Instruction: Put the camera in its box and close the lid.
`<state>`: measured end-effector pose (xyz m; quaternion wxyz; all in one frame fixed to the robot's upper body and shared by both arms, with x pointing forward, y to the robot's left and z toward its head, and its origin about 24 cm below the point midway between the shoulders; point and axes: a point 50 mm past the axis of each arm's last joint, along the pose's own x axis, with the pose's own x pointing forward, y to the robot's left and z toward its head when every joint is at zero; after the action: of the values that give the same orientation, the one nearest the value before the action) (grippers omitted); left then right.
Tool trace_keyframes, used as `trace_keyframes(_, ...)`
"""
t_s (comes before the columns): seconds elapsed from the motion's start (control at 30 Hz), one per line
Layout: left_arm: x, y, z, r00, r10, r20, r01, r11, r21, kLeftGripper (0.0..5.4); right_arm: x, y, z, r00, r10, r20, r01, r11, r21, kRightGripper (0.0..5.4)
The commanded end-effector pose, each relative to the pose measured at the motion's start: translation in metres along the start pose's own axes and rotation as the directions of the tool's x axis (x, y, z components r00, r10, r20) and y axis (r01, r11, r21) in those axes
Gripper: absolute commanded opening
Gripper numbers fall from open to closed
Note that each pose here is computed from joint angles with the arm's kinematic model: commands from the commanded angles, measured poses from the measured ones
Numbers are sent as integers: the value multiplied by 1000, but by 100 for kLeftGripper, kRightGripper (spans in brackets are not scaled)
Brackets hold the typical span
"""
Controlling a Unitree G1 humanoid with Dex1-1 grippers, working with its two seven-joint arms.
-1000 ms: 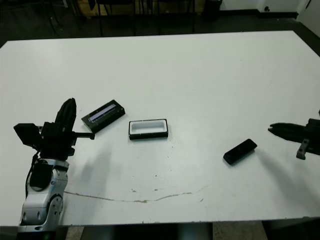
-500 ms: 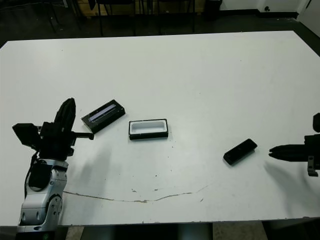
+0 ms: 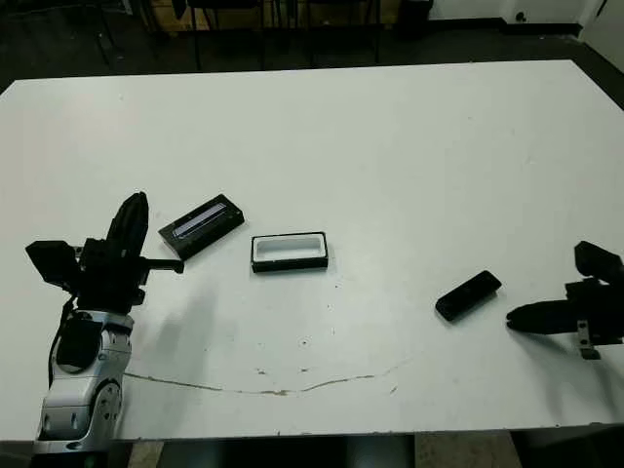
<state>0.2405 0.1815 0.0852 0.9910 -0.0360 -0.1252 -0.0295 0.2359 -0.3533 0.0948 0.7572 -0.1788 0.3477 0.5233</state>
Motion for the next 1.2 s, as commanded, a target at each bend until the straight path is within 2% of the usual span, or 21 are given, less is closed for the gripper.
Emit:
trace_keyframes(0.03, -4, 3, -6, 999, 14, -40, -14, 1000, -3, 1, 16, 4, -11, 999, 29, -15, -29, 999, 35, 0)
trace_keyframes(0.23, -4, 2, -6, 999, 11, -33, -11, 1000, 8, 1, 28, 3, -19, 1000, -3, -24, 5, 997, 82, 0)
trace_keyframes(0.33, -4, 2, -6, 999, 13, -31, -12, 1000, 20, 1, 35, 2, -20, 1000, -11, -12, 12, 998, 69, 0)
trace_keyframes(0.4, -4, 1, -6, 999, 19, -37, -19, 1000, 11, 1, 39, 1, -20, 1000, 1, -1, 0, 995, 96, 0)
trace_keyframes(0.63, -4, 0, -6, 999, 17, -39, -17, 1000, 2, 1, 51, -7, -9, 1000, 1, 14, -2, 998, 68, 0)
trace_keyframes(0.77, -5, 0, -7, 999, 20, -35, -20, 1000, 2, 1, 56, -11, -3, 1000, -9, -5, 9, 999, 50, 0)
trace_keyframes(0.93, -5, 0, -7, 999, 27, -36, -27, 1000, 3, 1, 65, -13, 4, 999, 9, 45, -12, 998, 58, 0)
trace_keyframes(1.03, -5, -1, -7, 999, 27, -38, -26, 1000, 5, 1, 72, -14, 13, 999, 28, 26, -29, 999, 34, 0)
trace_keyframes(1.13, -5, -1, -7, 999, 26, -39, -25, 1000, 9, 1, 69, -11, 38, 1000, 20, 21, -19, 998, -58, 0)
trace_keyframes(1.2, -5, -1, -7, 999, 26, -36, -26, 1000, 12, 1, 70, -6, 54, 998, 26, 54, -21, 995, -98, 0)
